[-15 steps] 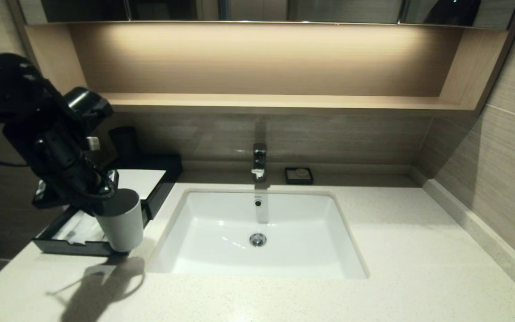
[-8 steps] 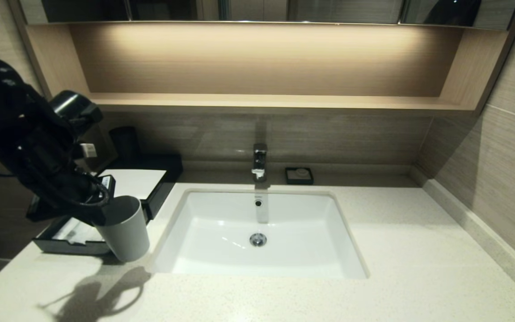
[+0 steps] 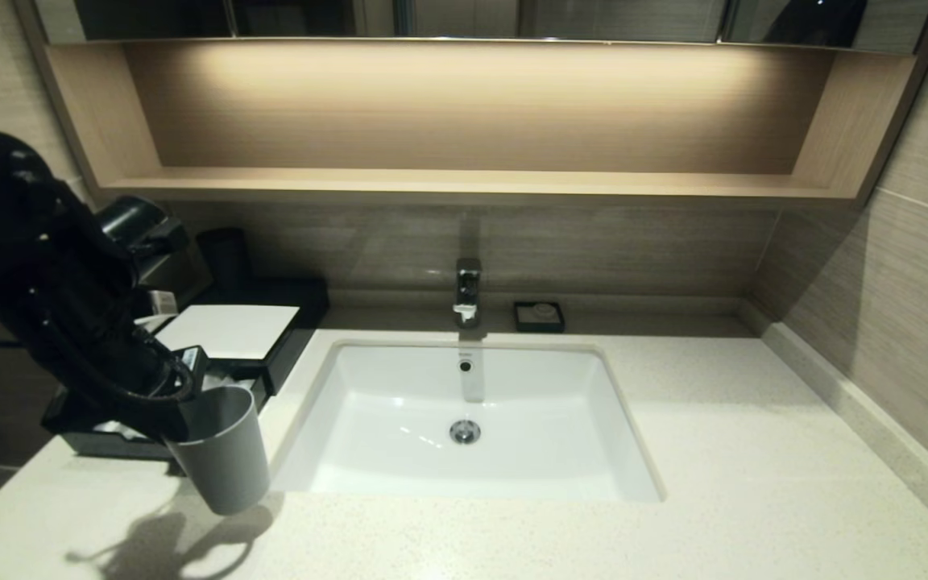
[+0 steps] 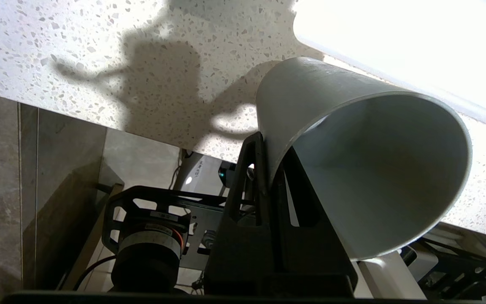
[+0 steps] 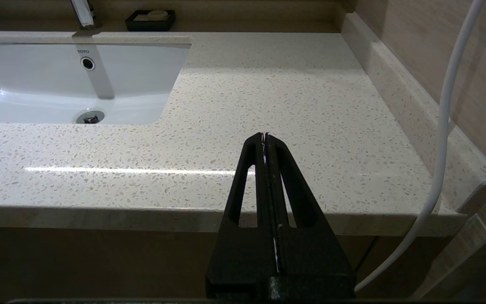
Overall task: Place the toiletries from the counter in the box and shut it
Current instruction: Place the cup on the table
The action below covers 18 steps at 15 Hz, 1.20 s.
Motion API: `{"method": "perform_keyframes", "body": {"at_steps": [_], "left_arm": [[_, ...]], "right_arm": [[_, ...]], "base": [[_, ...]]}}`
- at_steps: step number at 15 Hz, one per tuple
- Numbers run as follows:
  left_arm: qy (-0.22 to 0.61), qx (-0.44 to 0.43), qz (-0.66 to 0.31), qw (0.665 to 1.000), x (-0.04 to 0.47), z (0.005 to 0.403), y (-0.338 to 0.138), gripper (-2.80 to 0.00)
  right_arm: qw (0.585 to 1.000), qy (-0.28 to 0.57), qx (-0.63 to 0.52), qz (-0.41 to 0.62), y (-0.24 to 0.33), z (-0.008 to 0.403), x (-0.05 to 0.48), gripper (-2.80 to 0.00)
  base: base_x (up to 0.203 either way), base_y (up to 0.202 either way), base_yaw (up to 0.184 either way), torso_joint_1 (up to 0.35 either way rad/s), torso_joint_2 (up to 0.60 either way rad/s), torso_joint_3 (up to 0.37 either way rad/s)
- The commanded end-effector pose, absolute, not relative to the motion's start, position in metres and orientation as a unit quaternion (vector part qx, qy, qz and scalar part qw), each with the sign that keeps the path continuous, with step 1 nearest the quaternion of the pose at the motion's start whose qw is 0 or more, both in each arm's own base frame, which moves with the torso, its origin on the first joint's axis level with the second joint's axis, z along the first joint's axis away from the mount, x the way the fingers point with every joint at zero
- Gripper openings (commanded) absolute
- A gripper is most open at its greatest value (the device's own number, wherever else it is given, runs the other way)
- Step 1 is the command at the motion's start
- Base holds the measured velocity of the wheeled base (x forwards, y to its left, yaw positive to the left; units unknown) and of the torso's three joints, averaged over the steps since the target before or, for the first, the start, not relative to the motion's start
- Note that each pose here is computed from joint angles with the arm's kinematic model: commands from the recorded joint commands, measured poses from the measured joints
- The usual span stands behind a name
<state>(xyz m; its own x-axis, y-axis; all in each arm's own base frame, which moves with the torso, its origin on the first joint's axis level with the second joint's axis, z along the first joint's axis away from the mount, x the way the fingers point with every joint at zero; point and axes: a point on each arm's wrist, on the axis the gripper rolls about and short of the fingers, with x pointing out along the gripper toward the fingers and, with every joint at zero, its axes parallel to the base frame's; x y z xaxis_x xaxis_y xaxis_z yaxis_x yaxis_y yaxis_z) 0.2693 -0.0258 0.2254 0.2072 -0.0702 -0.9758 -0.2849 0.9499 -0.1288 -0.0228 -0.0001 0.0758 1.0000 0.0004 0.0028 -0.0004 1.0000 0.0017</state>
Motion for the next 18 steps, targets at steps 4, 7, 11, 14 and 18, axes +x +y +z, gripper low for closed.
{"method": "perform_keyframes", "body": {"at_steps": [4, 7, 11, 14, 18], "left_arm": [[0.644, -0.145, 0.084, 0.746, 0.271, 0.213, -0.020, -2.80], [0.646, -0.152, 0.095, 0.742, 0.276, 0.208, -0.013, -2.80], [0.648, -0.149, 0.094, 0.741, 0.277, 0.202, -0.010, -2.80], [0.650, -0.149, 0.095, 0.739, 0.277, 0.198, -0.010, -2.80], [0.645, -0.148, 0.096, 0.743, 0.274, 0.190, -0.010, -2.80]], "right_arm": [[1.000, -0.001, 0.001, 0.000, 0.000, 0.075, -0.023, -2.80], [1.000, -0.001, 0.001, 0.000, 0.000, 0.075, -0.023, -2.80], [1.000, -0.001, 0.001, 0.000, 0.000, 0.075, -0.023, -2.80], [1.000, -0.001, 0.001, 0.000, 0.000, 0.075, -0.023, -2.80], [1.000, -0.002, 0.001, 0.000, 0.000, 0.075, -0.023, -2.80]], "base": [[0.000, 0.000, 0.000, 0.000, 0.00, 0.000], [0.000, 0.000, 0.000, 0.000, 0.00, 0.000], [0.000, 0.000, 0.000, 0.000, 0.00, 0.000], [0.000, 0.000, 0.000, 0.000, 0.00, 0.000], [0.000, 0.000, 0.000, 0.000, 0.00, 0.000]]}}
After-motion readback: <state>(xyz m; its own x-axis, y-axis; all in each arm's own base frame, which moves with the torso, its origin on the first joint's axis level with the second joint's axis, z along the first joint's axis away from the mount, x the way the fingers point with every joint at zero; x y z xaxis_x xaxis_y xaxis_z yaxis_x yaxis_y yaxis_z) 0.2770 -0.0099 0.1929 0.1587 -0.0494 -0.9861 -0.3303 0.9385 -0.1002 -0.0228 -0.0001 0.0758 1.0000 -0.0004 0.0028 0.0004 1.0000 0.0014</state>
